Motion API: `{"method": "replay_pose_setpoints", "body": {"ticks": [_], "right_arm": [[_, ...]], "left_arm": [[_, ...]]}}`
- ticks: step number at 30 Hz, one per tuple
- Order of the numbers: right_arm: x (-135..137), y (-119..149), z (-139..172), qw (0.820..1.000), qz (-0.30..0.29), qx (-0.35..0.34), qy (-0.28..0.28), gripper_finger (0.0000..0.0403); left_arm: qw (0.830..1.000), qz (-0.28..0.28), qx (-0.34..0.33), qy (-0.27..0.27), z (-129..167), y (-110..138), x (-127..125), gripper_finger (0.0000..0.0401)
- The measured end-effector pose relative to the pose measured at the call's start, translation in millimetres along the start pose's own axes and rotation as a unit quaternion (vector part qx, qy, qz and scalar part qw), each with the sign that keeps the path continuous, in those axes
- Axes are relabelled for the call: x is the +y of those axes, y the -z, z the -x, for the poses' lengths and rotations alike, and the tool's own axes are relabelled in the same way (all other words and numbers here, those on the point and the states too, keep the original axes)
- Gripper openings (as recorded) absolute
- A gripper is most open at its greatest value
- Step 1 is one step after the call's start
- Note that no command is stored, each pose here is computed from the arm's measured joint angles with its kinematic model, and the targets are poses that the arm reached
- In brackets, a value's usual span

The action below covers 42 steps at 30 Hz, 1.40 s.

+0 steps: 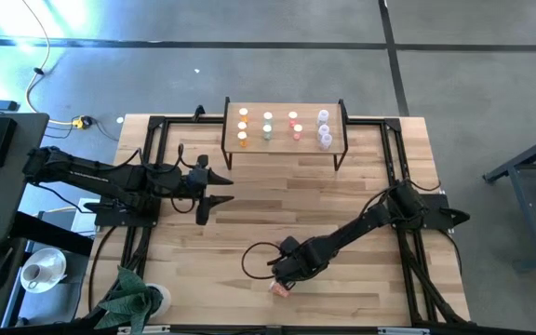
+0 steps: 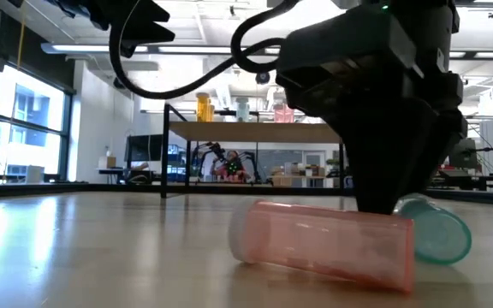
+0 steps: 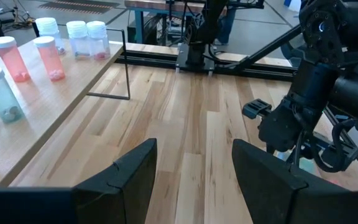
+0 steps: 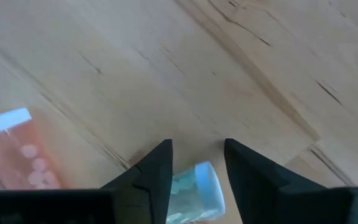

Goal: Pick and place medicine bottles onto shelf by color
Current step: Put the blue pill bottle on the shelf aligned with the blue pill bottles

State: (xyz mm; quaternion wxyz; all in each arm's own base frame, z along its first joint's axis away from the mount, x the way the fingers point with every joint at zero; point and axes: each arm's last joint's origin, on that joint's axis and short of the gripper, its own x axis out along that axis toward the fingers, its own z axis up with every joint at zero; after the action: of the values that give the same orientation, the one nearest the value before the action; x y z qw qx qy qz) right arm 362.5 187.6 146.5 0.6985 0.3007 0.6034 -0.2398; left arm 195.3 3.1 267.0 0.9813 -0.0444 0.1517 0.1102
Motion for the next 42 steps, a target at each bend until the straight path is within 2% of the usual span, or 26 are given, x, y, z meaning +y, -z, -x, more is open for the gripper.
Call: {"method": "replay_pose_setpoints", "body": {"ticks": [7, 13, 20, 27, 30, 33, 35, 37, 42], "right_arm": [[-2.1, -1.9, -0.1, 0.999, 0.039, 0.002, 0.007, 0.0122], [-2.1, -10.3, 3.9, 0.997, 0.071, -0.024, 0.016, 0.0122], [9.9, -14.9, 39.0, 0.993, 0.095, -0.057, 0.044, 0.0122], [20.9, 7.3, 77.1, 0.989, 0.106, -0.076, 0.075, 0.0122], [22.2, 18.3, 80.5, 0.979, 0.181, -0.044, 0.077, 0.0122], [23.3, 26.5, 79.6, 0.958, 0.276, -0.03, 0.078, 0.0122], [23.2, 29.3, 75.6, 0.945, 0.315, -0.039, 0.084, 0.0122], [23.2, 30.6, 71.1, 0.937, 0.334, -0.045, 0.086, 0.0122], [27.0, 30.7, 59.7, 0.933, 0.35, -0.055, 0.056, 0.0122]], "left_arm": [[1.0, 0.0, 0.0, 0.0, 0.0, 0.0, 0.0, 0.02], [1.0, 0.0, 0.0, 0.0, 0.0, 0.0, 0.0, 0.02], [1.0, 0.0, 0.0, 0.0, 0.0, 0.0, 0.0, 0.02], [1.0, -0.002, 0.007, -0.001, 0.0, 1.4, 0.2, 0.02], [1.0, -0.004, 0.015, -0.002, 0.0, 3.0, 0.4, 0.02], [1.0, -0.003, 0.019, -0.002, 0.0, 3.7, 0.5, 0.02], [1.0, 0.003, 0.019, -0.002, 0.0, 3.8, 0.5, 0.02], [1.0, 0.007, 0.019, -0.002, 0.0, 3.8, 0.5, 0.02], [1.0, 0.008, 0.02, -0.002, 0.0, 3.9, 0.5, 0.02]]}}
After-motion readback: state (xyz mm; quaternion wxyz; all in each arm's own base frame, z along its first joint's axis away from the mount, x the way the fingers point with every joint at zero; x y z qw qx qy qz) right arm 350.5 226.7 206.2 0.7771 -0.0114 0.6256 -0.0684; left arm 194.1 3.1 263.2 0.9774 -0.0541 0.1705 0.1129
